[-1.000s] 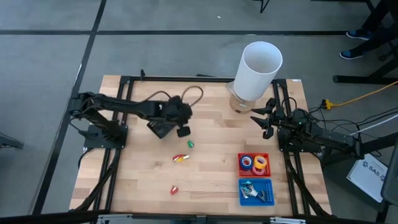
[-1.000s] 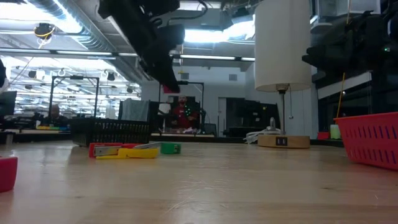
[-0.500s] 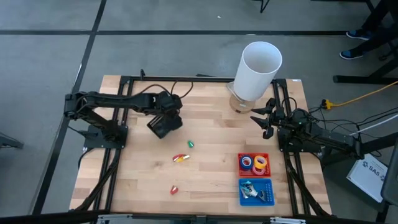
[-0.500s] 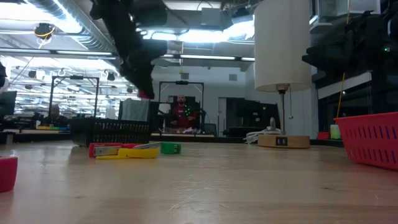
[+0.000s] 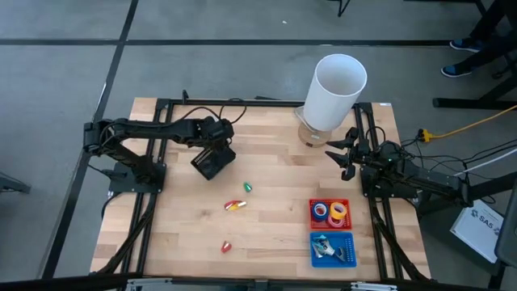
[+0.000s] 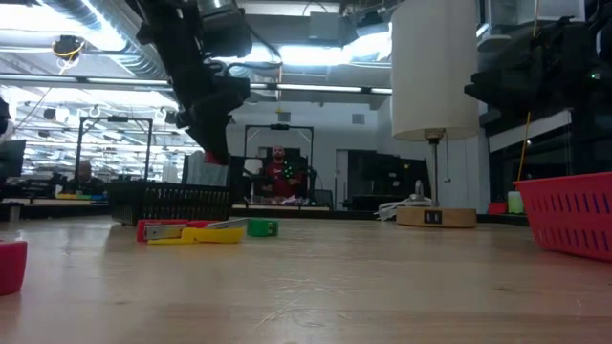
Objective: Pick and place Stapler, Stapler remover, tape
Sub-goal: Put the red stapler into the black basket
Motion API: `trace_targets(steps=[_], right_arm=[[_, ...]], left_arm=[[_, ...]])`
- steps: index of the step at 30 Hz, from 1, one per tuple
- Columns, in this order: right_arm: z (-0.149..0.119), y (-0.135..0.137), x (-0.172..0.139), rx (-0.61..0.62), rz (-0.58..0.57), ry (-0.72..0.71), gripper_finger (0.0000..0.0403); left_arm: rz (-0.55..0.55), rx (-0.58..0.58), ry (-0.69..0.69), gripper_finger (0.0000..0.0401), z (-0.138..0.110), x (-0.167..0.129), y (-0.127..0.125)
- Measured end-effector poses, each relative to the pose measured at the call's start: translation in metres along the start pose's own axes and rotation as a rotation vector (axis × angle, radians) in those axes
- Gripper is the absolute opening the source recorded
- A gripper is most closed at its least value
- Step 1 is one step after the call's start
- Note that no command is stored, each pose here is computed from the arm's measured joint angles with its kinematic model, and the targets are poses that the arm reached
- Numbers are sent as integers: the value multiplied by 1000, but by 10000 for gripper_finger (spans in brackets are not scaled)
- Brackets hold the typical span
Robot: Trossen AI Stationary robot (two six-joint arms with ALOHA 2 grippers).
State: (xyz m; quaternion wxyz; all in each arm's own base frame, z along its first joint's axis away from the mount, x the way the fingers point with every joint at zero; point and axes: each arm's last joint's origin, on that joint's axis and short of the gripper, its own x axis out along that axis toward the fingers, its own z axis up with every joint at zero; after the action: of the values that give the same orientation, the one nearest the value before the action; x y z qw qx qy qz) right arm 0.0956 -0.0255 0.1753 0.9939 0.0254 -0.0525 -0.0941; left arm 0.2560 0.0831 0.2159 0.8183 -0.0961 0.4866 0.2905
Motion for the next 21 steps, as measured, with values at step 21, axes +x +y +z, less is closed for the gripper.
trace_targets(steps=[21], right_arm=[[0, 0, 0, 0, 0, 0, 171]], left_arm=[[-3, -56, -10, 68, -21, 20, -1]])
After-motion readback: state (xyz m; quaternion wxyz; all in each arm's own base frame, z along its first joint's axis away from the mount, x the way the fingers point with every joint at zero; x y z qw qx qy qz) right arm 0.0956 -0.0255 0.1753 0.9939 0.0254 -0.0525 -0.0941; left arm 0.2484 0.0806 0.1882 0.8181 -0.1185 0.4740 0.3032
